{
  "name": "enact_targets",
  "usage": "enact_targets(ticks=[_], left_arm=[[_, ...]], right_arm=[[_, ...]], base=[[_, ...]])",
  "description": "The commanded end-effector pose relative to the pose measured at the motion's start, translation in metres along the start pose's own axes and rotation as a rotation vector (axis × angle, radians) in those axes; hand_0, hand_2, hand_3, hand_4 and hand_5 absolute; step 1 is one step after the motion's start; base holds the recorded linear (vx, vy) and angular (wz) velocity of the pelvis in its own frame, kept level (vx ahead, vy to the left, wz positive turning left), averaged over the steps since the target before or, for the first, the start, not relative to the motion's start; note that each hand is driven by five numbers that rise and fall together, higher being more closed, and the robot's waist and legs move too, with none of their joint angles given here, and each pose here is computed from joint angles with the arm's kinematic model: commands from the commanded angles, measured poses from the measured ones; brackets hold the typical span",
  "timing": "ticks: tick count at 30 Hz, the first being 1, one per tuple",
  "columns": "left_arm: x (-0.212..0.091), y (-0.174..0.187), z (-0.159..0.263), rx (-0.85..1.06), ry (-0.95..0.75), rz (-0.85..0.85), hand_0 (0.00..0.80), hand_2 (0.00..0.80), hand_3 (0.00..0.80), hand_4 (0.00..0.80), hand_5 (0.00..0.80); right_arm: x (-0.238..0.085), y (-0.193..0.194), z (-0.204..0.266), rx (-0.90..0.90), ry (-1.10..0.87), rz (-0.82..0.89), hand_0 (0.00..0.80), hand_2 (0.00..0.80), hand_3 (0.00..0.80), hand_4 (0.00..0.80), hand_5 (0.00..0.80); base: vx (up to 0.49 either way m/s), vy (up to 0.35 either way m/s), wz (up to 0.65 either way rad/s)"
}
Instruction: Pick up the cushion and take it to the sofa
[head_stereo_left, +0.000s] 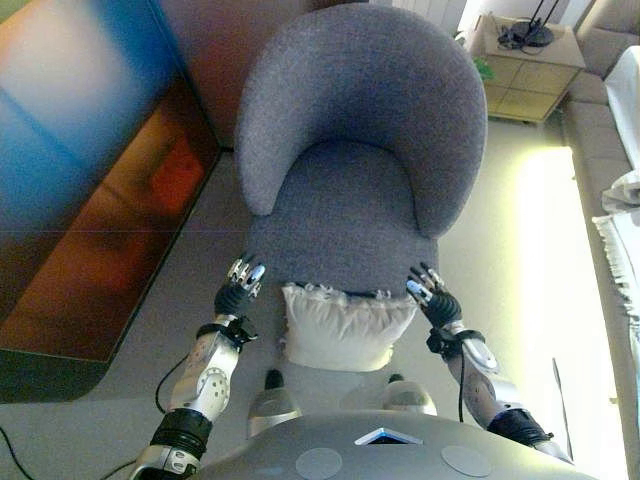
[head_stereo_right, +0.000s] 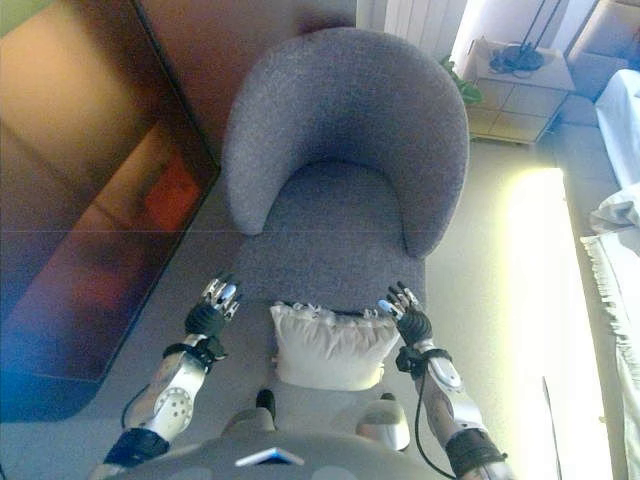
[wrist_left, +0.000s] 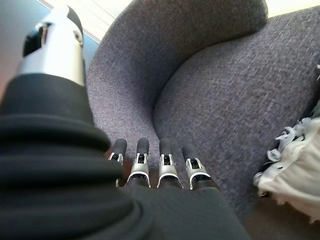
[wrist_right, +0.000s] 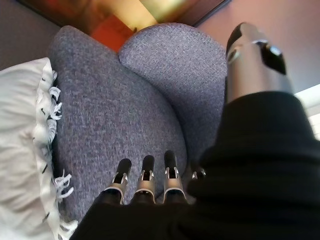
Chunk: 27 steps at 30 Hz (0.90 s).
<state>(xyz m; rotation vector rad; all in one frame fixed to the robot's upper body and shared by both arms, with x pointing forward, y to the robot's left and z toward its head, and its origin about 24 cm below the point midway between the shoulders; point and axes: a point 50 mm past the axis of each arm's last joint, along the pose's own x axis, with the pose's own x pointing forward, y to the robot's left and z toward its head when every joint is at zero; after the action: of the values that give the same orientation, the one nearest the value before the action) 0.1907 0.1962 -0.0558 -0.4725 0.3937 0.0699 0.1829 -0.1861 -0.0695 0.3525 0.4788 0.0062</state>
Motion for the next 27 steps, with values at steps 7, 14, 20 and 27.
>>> enact_targets(ticks=[7, 14, 20, 27], left_arm=[[0.008, -0.018, 0.029, -0.155, -0.060, -0.264, 0.000, 0.000, 0.000, 0.000, 0.000], [-0.011, -0.057, 0.000, -0.757, 0.020, -0.729, 0.000, 0.000, 0.000, 0.000, 0.000], [-0.020, -0.070, -0.004, -0.933, 0.013, -0.852, 0.000, 0.000, 0.000, 0.000, 0.000], [-0.023, -0.070, -0.001, -0.976, -0.002, -0.831, 0.000, 0.000, 0.000, 0.000, 0.000]], right_arm=[[0.014, 0.041, 0.043, 0.262, -0.183, 0.256, 0.000, 0.000, 0.000, 0.000, 0.000], [0.006, 0.080, 0.045, 0.852, -0.234, 0.762, 0.000, 0.000, 0.000, 0.000, 0.000], [-0.004, 0.090, 0.047, 0.964, -0.273, 0.901, 0.000, 0.000, 0.000, 0.000, 0.000], [-0.010, 0.086, 0.037, 0.941, -0.237, 0.876, 0.000, 0.000, 0.000, 0.000, 0.000]], base=[[0.003, -0.008, 0.00], [0.013, -0.033, -0.02], [0.017, -0.016, -0.04], [0.003, 0.000, -0.04]])
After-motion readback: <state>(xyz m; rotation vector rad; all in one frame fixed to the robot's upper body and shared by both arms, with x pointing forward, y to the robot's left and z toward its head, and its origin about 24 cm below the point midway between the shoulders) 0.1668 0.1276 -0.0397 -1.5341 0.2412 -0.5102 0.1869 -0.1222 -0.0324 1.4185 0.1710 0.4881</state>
